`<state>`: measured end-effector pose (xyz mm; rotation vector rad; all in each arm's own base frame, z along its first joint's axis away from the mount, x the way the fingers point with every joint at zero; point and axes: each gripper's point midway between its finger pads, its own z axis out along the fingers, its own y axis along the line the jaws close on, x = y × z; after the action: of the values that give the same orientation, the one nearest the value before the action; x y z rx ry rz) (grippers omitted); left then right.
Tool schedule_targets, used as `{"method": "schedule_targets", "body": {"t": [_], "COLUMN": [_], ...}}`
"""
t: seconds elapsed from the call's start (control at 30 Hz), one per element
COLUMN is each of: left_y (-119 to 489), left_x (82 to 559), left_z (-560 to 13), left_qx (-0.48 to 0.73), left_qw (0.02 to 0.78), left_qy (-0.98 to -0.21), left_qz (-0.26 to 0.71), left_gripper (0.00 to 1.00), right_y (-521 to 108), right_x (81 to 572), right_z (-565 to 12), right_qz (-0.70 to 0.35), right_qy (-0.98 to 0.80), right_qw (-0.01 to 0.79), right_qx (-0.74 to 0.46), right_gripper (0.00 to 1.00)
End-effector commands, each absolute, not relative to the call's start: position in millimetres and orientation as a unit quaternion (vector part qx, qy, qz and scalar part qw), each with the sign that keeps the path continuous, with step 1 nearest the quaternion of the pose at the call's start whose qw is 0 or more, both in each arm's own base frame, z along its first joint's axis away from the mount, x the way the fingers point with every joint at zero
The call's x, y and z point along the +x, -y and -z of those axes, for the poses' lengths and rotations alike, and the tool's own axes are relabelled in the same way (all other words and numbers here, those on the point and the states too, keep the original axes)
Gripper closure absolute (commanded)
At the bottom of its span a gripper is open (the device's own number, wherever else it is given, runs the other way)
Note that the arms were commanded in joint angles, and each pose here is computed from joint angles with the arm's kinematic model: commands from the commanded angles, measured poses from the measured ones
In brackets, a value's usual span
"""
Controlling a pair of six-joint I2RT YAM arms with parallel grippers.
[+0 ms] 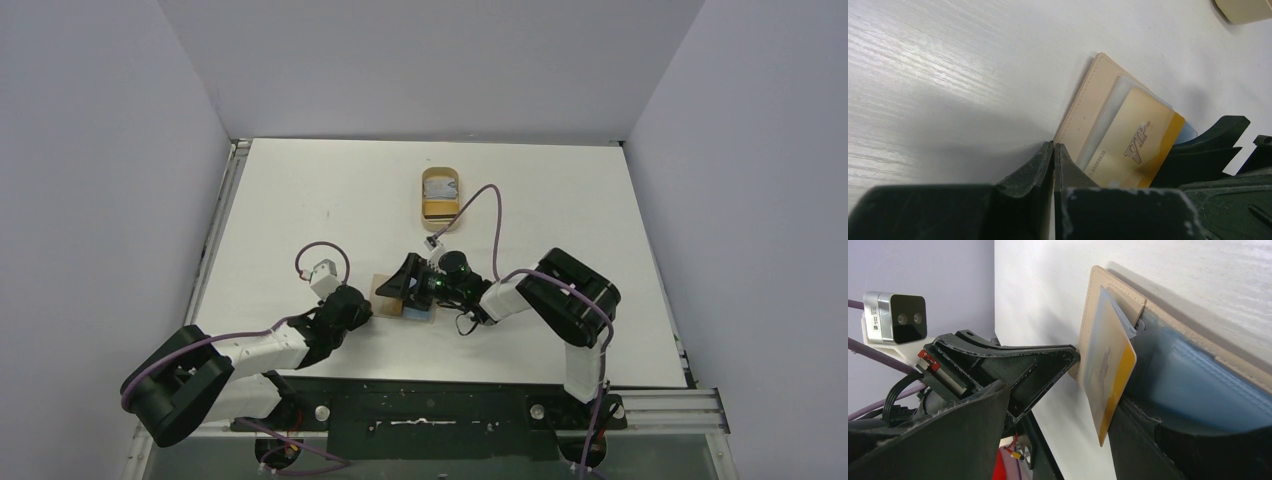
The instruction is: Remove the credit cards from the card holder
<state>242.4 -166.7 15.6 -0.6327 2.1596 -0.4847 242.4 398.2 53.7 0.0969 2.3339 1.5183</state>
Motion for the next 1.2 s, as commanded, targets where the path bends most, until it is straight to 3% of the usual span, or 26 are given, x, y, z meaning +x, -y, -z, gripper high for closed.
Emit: {"method": "schedule_targets", "body": {"t": [0.0,0.53,0.87,1.17], "left_y": [173.4,174.5,175.6,175.7], "left_x": [247.3,247.7,247.8,248.0], "left_z": [-23.1,-23.6,-22.4,-21.3], "left_qx": [-0.25,-0.249,-0.247,-0.247], "left_qw": [0.412,0.411,0.409,0.408], "left_qy": [-0.852,-0.853,-0.855,-0.856], "left_qz": [0.203,0.203,0.201,0.2], "left_gripper": [1.0,1.0,1.0,1.0], "right_y": [-396.6,-375.0,-362.0,-347.6], "right_x": [246.5,244.1,243.7,239.5], "right_z": [-89.8,-62.2,-48.6,-42.2], "right_qz": [-0.568,-0.546,-0.535,-0.53], "right_qy": [-0.796,-0.813,-0.821,-0.825], "right_qw": [0.208,0.202,0.199,0.191], "right_qx": [0.015,0.026,0.034,0.042], "right_gripper": [0.32,0.58,0.88,0.97]}}
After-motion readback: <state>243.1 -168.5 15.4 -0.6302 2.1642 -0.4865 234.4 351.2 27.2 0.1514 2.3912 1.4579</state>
